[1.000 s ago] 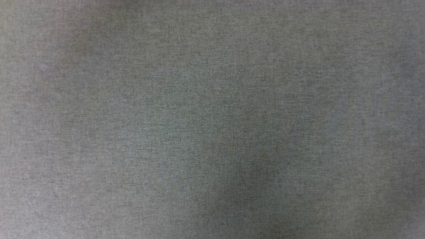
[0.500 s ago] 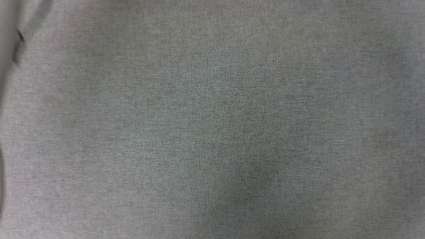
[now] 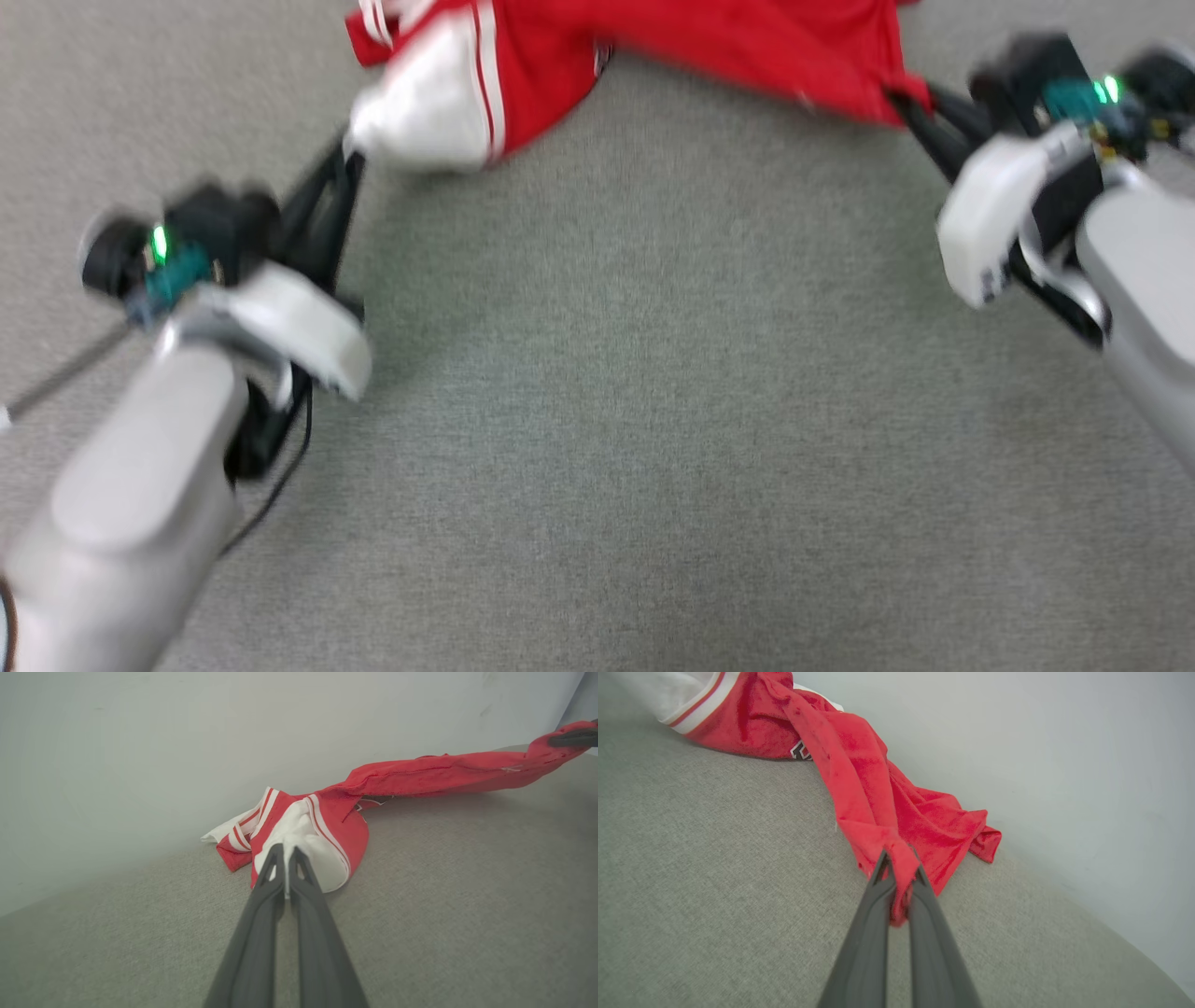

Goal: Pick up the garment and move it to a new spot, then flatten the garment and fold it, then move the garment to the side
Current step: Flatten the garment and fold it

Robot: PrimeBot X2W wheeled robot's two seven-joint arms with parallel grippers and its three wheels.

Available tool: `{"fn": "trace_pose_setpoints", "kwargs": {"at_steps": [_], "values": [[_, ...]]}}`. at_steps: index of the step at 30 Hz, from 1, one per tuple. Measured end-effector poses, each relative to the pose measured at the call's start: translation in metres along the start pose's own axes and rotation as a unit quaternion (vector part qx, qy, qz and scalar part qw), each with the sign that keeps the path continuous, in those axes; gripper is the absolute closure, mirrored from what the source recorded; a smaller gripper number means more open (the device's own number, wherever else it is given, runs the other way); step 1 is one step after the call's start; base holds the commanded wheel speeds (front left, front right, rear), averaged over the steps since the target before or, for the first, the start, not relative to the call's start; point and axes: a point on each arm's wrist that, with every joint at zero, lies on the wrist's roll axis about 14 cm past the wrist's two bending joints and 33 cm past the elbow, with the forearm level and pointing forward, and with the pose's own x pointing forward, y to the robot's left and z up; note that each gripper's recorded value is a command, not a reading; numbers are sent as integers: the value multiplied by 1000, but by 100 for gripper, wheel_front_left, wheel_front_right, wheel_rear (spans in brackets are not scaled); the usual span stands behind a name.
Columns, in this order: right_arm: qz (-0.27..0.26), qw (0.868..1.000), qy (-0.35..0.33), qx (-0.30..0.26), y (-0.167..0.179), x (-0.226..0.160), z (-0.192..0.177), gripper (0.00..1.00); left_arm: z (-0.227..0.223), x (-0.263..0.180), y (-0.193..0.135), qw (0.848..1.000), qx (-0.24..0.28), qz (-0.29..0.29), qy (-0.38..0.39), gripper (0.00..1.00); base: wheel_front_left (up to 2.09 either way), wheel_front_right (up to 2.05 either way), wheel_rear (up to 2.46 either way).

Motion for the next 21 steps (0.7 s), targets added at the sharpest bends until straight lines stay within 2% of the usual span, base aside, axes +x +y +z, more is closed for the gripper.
{"fn": "trace_pose_setpoints", "kwargs": {"at_steps": [8, 21], "values": [[-13, 999, 22, 47, 11, -77, -39, 100, -25, -93, -36, 998, -28, 9, 51, 100, 0, 0, 0], [-11, 990, 77, 120, 61, -182, -100, 100, -61, -212, -75, 982, -107, 61, 140, 100, 0, 0, 0]]}}
